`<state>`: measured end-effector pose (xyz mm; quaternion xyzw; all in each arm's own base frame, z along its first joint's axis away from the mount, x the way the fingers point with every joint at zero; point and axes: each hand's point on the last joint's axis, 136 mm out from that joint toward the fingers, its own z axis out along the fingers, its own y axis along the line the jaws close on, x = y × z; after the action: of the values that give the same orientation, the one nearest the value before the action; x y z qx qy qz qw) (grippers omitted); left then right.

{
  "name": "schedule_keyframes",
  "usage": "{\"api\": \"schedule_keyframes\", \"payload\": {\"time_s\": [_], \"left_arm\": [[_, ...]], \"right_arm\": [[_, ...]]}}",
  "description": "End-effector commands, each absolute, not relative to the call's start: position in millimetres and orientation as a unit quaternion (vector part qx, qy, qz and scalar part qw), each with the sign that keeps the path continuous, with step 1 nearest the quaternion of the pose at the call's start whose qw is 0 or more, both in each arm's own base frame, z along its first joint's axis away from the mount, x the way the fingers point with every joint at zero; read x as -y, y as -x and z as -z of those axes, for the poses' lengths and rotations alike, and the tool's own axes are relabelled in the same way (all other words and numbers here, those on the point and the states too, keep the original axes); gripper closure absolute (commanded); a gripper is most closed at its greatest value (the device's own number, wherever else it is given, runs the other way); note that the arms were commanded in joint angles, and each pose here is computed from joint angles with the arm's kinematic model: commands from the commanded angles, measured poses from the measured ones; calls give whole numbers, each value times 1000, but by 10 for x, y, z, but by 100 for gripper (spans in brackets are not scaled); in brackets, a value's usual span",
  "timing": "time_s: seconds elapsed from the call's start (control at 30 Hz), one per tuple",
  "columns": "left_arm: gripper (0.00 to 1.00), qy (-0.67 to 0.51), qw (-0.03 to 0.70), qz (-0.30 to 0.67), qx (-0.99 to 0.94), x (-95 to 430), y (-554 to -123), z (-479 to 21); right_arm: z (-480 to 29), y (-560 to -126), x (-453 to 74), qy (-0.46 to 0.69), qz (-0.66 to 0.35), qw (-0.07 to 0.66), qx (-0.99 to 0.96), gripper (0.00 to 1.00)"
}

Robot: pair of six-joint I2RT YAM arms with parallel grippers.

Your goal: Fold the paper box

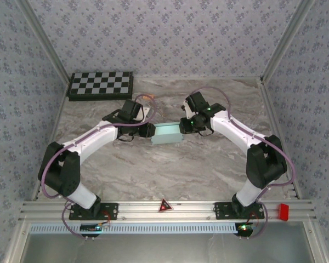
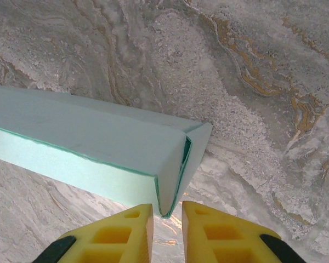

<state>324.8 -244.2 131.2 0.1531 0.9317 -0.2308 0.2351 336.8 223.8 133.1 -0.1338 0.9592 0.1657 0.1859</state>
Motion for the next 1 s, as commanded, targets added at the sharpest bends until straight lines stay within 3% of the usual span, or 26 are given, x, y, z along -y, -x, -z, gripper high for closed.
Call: {"api": "schedule_keyframes", "payload": {"time_s": [0.0, 0.3, 0.97], "left_arm": [[62, -162, 257, 240, -922, 2435, -3260, -1559], [60, -160, 275, 245, -916, 2402, -3256, -1678], [79, -149, 253, 259, -920, 2457, -3272, -1529]], "right_arm": [[-1508, -3380, -2229, 139, -160, 205, -956, 77], [-1604, -3413, -2198, 140, -155, 224, -952, 75], [-1580, -3496, -2253, 143, -165, 233, -948, 82]]}}
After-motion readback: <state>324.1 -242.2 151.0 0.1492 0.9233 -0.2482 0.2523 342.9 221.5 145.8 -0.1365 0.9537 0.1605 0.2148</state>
